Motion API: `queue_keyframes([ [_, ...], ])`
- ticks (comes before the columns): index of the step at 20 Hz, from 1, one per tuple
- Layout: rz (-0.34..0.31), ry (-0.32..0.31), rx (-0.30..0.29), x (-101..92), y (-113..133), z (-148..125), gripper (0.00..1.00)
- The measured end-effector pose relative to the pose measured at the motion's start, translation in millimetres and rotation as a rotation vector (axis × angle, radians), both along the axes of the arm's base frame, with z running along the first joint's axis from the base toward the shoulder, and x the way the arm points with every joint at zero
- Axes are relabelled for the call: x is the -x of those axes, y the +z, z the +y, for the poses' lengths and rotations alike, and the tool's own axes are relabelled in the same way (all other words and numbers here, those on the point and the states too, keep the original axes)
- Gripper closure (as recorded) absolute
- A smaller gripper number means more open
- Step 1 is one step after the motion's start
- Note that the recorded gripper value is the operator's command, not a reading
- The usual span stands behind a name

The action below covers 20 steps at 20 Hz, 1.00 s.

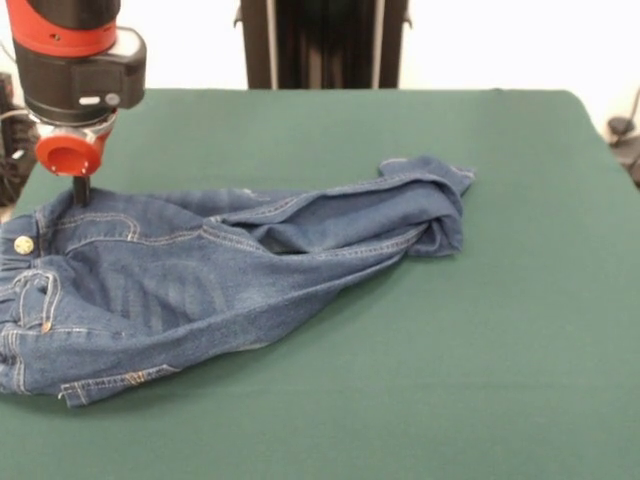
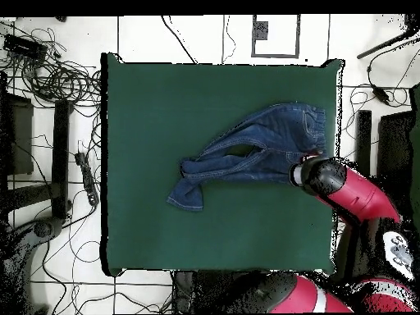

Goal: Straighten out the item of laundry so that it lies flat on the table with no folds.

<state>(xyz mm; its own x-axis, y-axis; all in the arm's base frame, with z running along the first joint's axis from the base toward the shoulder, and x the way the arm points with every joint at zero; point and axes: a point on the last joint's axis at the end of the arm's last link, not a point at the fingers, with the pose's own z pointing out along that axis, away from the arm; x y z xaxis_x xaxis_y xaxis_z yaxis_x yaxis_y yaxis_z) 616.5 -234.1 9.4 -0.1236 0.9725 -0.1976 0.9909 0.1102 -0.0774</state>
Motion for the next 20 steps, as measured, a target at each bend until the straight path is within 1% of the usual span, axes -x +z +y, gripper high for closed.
queue_keyframes([
  [4, 0.000, -0.004, 0.000, 0.9, 0.0, -2.2, 1.00],
  [5, 0.000, -0.004, 0.000, 1.1, -0.1, -2.4, 0.00],
  [15, 0.001, -0.013, 0.000, 3.4, -0.1, -8.3, 0.00],
  [20, 0.001, -0.009, 0.000, 2.5, -0.1, -6.0, 0.00],
])
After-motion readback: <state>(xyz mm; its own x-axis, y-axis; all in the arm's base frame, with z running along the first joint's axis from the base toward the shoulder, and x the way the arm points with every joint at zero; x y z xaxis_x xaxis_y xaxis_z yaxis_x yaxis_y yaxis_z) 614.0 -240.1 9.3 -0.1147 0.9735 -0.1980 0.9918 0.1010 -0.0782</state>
